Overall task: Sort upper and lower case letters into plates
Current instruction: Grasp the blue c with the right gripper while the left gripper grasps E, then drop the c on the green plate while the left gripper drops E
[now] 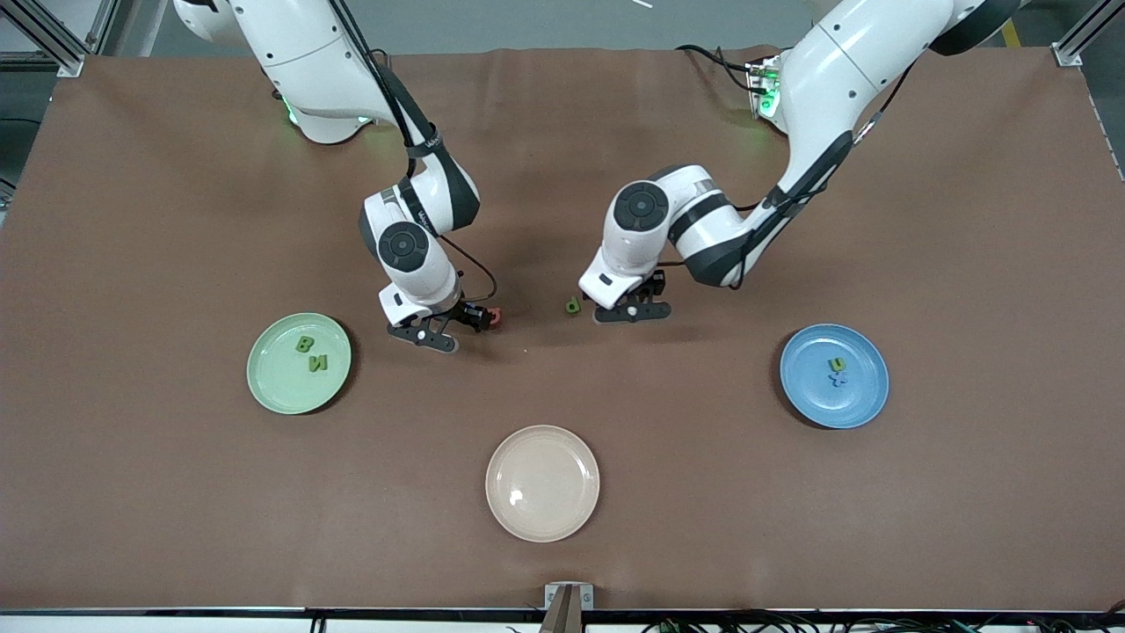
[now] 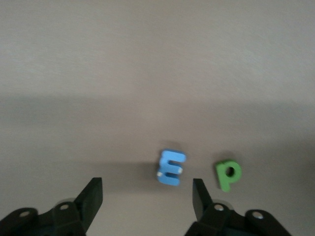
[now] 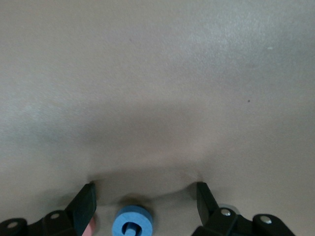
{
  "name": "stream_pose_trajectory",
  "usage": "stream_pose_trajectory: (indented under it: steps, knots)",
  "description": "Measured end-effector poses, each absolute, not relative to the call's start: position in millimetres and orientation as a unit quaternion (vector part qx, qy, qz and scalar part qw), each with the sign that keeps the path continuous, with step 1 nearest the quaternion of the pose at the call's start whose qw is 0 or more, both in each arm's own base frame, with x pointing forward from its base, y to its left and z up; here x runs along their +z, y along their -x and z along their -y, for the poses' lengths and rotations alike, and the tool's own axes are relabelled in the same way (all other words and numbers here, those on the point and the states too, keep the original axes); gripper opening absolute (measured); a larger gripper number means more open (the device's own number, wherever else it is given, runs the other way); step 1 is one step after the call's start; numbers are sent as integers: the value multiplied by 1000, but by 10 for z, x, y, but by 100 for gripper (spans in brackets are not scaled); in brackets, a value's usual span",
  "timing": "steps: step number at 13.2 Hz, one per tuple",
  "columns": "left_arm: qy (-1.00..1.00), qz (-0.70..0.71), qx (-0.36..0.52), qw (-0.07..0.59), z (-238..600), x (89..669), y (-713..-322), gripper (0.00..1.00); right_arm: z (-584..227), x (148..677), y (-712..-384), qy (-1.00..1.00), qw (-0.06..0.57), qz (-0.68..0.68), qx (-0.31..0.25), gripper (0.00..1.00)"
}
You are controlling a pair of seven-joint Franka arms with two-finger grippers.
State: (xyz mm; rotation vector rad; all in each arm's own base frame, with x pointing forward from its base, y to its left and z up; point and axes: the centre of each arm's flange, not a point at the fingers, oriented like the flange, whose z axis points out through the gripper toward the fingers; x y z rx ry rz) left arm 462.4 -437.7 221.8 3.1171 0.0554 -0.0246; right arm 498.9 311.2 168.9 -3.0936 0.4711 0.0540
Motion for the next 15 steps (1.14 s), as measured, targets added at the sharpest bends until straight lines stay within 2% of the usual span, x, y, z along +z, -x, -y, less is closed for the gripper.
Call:
stream_pose_trajectory:
  steps: [2, 3, 4, 5, 9, 11, 12, 14, 15]
  knots:
    - [-1000, 5, -1, 7, 4461, 2158, -4538, 81, -3124, 1681, -4967, 989, 6, -148, 17, 91]
    - [-1000, 10, -1, 5, 4479, 2120, -4510, 74, -3149, 1681, -4947, 989, 6, -146, 18, 91]
    - [-1000, 14, -3, 4, 4485, 2080, -4495, 74, -3188, 1680, -4914, 990, 5, -141, 18, 91]
    - [-1000, 15, -5, 3, 4482, 2038, -4492, 68, -3227, 1681, -4880, 990, 5, -137, 19, 91]
    - [-1000, 12, -12, 10, 4528, 1913, -4551, 63, -3293, 1688, -4808, 991, 5, -132, 19, 88]
    - [-1000, 14, -12, 5, 4515, 1822, -4577, 59, -3301, 1729, -4811, 991, 7, -132, 18, 69]
    - [-1000, 14, -12, 3, 4505, 1790, -4587, 58, -3299, 1731, -4808, 991, 7, -132, 18, 69]
    - [-1000, 14, -13, 2, 4502, 1762, -4590, 55, -3301, 1772, -4814, 991, 8, -133, 18, 48]
    - [-1000, 14, -14, 2, 4504, 1761, -4590, 47, -3299, 1784, -4812, 991, 8, -134, 18, 35]
